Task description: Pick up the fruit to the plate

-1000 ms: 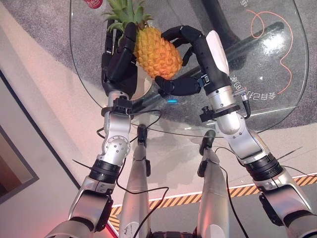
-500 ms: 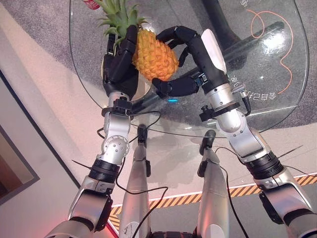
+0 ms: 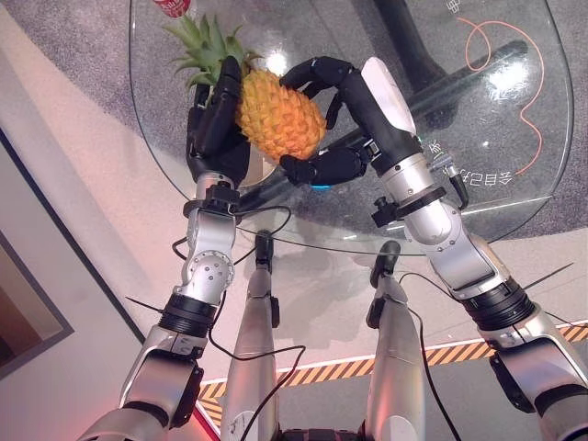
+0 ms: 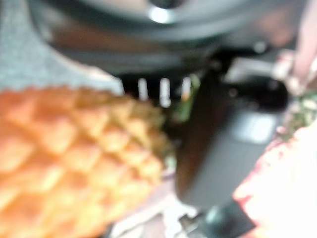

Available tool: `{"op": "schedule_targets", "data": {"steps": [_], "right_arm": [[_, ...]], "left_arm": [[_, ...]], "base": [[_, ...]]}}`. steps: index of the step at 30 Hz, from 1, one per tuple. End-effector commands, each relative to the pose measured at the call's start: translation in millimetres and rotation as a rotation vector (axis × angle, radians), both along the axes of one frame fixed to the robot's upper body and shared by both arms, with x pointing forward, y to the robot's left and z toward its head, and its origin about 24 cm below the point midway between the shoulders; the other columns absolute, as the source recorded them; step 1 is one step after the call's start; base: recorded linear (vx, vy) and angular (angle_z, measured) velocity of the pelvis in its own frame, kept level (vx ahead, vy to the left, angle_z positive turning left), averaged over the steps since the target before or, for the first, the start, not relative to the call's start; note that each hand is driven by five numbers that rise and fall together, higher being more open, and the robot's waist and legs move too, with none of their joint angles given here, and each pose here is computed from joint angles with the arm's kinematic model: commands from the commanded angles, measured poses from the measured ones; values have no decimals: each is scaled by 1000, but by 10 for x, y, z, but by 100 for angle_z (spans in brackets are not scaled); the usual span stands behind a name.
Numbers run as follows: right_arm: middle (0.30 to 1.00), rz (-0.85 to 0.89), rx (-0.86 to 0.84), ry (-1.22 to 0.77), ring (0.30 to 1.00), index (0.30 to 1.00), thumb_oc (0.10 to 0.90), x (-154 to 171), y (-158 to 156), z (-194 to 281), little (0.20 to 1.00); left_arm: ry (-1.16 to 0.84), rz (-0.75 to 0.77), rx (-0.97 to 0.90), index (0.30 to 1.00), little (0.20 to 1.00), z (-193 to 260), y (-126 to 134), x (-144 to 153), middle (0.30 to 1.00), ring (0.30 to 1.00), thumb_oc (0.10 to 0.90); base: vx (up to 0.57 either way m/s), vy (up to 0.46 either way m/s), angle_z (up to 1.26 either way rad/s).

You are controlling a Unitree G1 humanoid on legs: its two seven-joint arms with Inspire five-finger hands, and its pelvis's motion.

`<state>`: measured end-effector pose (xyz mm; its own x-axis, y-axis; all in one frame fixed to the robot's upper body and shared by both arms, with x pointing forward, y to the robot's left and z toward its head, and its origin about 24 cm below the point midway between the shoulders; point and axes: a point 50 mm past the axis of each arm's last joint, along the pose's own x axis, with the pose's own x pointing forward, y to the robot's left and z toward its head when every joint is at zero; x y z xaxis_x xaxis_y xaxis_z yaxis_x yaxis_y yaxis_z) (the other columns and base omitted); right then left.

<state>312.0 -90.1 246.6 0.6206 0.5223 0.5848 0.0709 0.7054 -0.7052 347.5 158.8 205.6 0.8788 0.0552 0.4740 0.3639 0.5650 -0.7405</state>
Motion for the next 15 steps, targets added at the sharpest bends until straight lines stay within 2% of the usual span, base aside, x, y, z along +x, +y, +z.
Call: {"op": "schedule_targets", "data": {"steps": [1,15], "right_arm": [[300,325,42,-356,300,300,100,-583,373,625,200],[300,306,58,-371,300,300,100,-577,363,638,200]], "left_arm": [[-416,-94,116,300,200,776,-382,-263,300,300,100],[-443,22,91,300,200,831,-298,-321,300,300,100]], "base": [[0,0,0],[0,0,0]]}}
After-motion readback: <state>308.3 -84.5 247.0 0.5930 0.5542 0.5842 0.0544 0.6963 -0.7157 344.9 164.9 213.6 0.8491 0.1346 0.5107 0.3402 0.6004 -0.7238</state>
